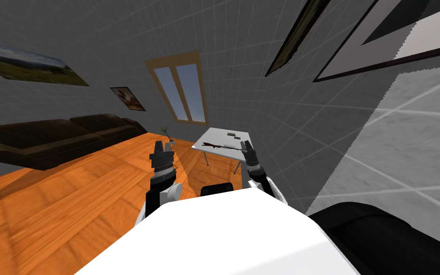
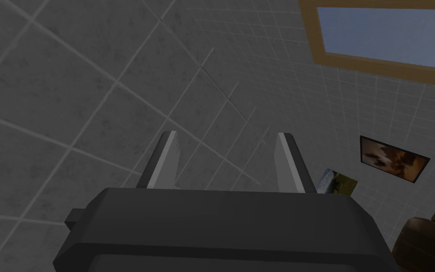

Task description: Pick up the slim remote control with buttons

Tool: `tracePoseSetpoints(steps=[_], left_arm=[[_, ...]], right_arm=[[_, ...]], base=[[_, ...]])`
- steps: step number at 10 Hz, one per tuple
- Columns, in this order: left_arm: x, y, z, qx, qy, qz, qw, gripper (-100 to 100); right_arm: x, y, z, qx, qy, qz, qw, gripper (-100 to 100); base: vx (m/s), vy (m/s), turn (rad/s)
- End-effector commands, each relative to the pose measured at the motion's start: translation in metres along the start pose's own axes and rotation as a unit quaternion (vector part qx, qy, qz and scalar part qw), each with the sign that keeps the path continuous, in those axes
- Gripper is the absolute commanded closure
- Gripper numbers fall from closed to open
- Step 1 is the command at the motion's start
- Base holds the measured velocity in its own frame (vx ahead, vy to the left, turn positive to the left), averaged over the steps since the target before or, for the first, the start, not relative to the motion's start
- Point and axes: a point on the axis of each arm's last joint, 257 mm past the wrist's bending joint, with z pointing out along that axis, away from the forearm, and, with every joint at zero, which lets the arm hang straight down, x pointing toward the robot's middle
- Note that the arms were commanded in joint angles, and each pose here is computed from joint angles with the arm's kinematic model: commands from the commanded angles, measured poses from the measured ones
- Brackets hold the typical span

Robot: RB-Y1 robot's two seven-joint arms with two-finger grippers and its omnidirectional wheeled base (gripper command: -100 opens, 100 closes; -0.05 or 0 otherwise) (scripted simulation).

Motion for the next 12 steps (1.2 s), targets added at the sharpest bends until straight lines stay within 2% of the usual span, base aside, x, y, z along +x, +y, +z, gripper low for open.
tracePoseSetpoints(steps=[1,2,11,12], left_arm=[[0.000,0.000,0.000,0.000,0.000,0.000,1.0000,0],[0.000,0.000,0.000,0.000,0.000,0.000,1.0000,0],[0.000,0.000,0.000,0.000,0.000,0.000,1.0000,0],[0.000,0.000,0.000,0.000,0.000,0.000,1.0000,0]], right_arm=[[0.012,-0.009,-0.013,0.015,0.031,-0.006,0.9994,-100],[0.021,-0.019,-0.025,0.030,0.054,-0.012,0.9980,-100],[0.022,-0.019,-0.025,0.030,0.059,-0.013,0.9978,-100],[0.023,-0.024,-0.030,0.041,0.075,-0.016,0.9962,-100]], base=[[0.013,0.029,0.081],[0.030,0.067,0.188],[0.001,0.003,0.009],[0.012,0.026,0.073]])
